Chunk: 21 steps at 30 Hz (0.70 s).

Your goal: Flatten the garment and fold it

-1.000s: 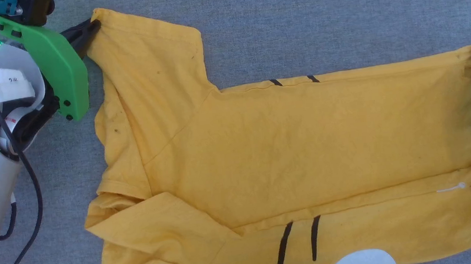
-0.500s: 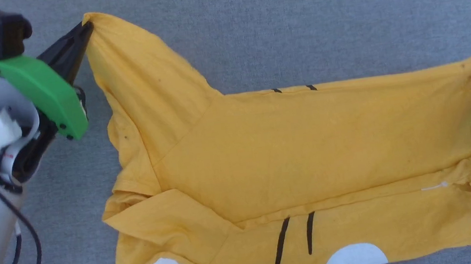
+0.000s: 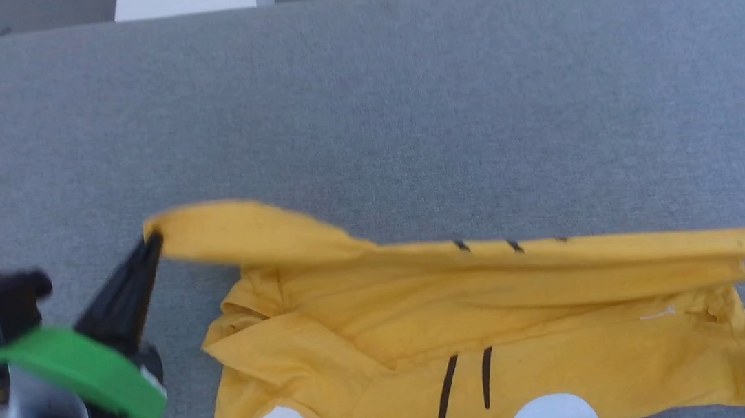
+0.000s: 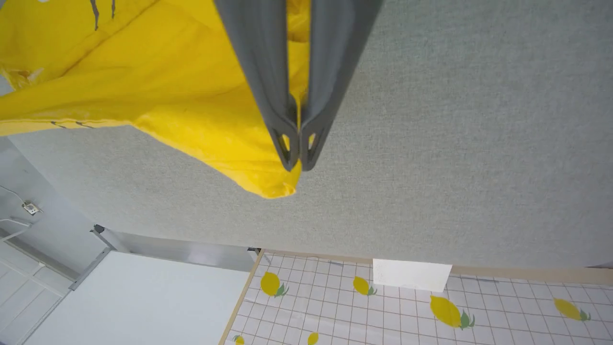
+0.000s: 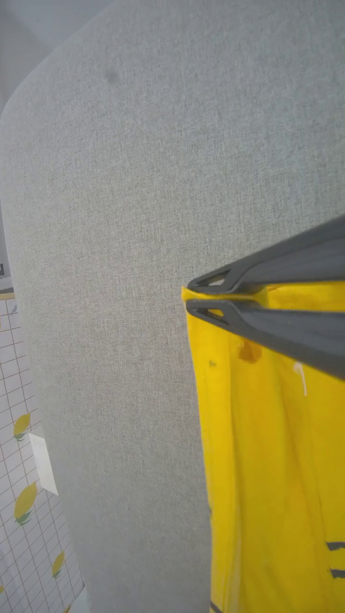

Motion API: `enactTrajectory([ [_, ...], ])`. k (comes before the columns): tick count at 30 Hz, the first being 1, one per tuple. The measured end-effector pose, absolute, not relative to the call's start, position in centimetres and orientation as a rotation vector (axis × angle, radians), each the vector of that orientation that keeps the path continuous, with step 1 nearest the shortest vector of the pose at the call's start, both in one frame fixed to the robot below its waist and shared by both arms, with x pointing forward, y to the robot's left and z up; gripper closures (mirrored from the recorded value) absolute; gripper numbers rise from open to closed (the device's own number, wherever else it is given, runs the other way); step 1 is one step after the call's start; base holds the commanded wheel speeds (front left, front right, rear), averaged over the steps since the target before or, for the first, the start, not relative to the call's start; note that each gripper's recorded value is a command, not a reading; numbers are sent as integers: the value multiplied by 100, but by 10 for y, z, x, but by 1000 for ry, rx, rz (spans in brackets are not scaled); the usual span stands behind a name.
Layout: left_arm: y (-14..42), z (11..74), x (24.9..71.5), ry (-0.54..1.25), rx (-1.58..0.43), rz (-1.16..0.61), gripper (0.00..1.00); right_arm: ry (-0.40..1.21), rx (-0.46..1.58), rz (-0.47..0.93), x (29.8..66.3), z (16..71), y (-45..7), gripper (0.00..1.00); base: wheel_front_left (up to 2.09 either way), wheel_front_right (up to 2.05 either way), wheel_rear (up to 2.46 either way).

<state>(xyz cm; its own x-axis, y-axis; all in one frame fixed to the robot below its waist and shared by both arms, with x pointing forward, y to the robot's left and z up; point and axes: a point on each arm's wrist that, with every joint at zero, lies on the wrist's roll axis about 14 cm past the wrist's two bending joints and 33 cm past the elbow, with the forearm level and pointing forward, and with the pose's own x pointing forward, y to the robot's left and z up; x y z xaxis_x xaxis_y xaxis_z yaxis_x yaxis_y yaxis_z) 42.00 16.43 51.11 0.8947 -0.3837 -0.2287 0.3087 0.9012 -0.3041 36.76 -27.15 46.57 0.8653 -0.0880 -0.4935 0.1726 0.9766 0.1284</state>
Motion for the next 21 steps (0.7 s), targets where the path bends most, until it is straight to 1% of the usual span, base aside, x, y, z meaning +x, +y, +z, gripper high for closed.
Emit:
enactTrajectory([
  [5,169,489,373,380,-354,-300,100,543,212,-185,336,454,-278,100,0,0,0],
  [7,169,473,354,445,-372,-282,100,573,215,-190,326,445,-276,100,0,0,0],
  [13,169,431,323,612,-354,-254,100,637,181,-173,316,425,-265,100,0,0,0],
  [14,169,423,319,641,-343,-251,100,643,182,-172,315,421,-264,75,0,0,0],
  [15,169,416,315,669,-328,-252,100,654,181,-173,314,417,-263,0,0,0,0],
  [16,168,412,313,679,-319,-253,81,663,176,-176,312,414,-263,0,0,0,0],
  [17,166,410,314,673,-313,-252,2,663,171,-180,312,413,-264,0,0,0,0],
  [18,165,411,318,656,-309,-249,0,659,171,-181,314,412,-263,0,0,0,0],
  [21,163,425,337,560,-341,-225,0,641,182,-176,319,415,-262,0,0,0,0],
])
